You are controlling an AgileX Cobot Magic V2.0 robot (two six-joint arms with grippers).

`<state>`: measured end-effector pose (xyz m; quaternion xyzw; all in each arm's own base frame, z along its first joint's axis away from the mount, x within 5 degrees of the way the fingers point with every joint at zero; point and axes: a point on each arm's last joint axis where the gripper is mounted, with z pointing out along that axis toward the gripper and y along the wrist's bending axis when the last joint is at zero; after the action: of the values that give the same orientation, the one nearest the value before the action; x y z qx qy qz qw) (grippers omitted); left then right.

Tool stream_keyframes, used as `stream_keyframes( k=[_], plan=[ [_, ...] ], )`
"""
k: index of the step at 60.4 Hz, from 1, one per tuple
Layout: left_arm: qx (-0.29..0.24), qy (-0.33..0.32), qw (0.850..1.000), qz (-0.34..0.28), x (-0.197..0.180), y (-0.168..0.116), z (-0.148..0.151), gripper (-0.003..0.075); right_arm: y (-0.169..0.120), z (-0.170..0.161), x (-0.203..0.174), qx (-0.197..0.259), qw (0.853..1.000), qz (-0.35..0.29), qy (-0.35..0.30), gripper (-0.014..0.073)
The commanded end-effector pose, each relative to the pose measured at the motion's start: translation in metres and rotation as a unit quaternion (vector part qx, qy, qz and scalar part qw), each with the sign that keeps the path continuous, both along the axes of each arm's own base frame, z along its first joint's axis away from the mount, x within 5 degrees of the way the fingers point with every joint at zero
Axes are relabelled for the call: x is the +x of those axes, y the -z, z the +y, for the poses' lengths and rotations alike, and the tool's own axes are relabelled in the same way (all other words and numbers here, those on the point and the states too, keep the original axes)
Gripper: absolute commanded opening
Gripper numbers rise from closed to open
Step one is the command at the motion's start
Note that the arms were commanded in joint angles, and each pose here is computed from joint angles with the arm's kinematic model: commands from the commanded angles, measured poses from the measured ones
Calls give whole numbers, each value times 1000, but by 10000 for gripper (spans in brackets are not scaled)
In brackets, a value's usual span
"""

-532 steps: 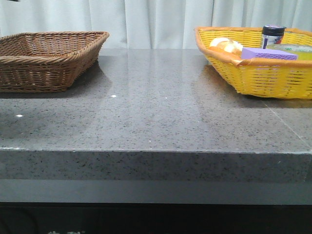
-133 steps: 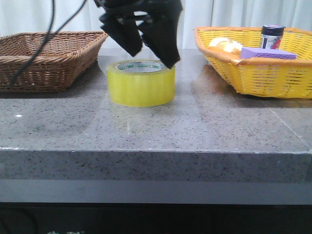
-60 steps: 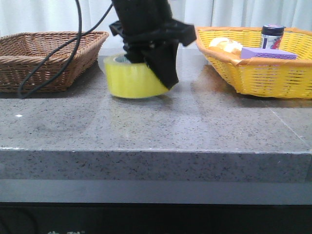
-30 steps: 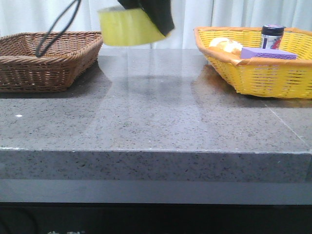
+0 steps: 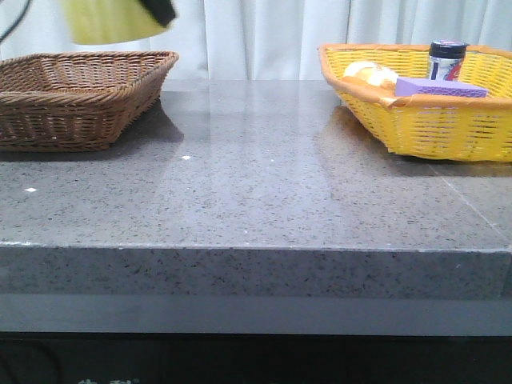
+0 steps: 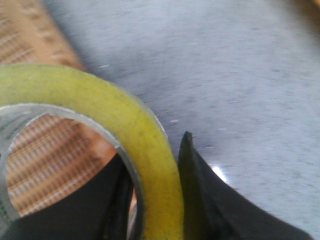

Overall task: Transfer tape with both arms
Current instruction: 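Lift the tape roll with the left gripper and carry it over the brown basket, then lower the tape roll into the brown basket and open the left gripper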

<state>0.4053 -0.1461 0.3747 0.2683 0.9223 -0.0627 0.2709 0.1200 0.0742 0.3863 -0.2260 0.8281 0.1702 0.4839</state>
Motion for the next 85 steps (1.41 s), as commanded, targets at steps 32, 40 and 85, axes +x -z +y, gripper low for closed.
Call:
stream_keyframes(
  k=[32, 40, 85],
  plan=[
    [-9, -99, 995, 7, 36, 16, 79, 167, -12, 0, 1, 20, 999, -38, 3, 508],
    [-25, -95, 995, 24, 44, 30, 75, 170, -12, 0, 1, 20, 999, -38, 3, 508],
    [-29, -109, 994, -7, 24, -5, 70, 489, -12, 0, 1, 20, 999, -38, 3, 508]
  ],
)
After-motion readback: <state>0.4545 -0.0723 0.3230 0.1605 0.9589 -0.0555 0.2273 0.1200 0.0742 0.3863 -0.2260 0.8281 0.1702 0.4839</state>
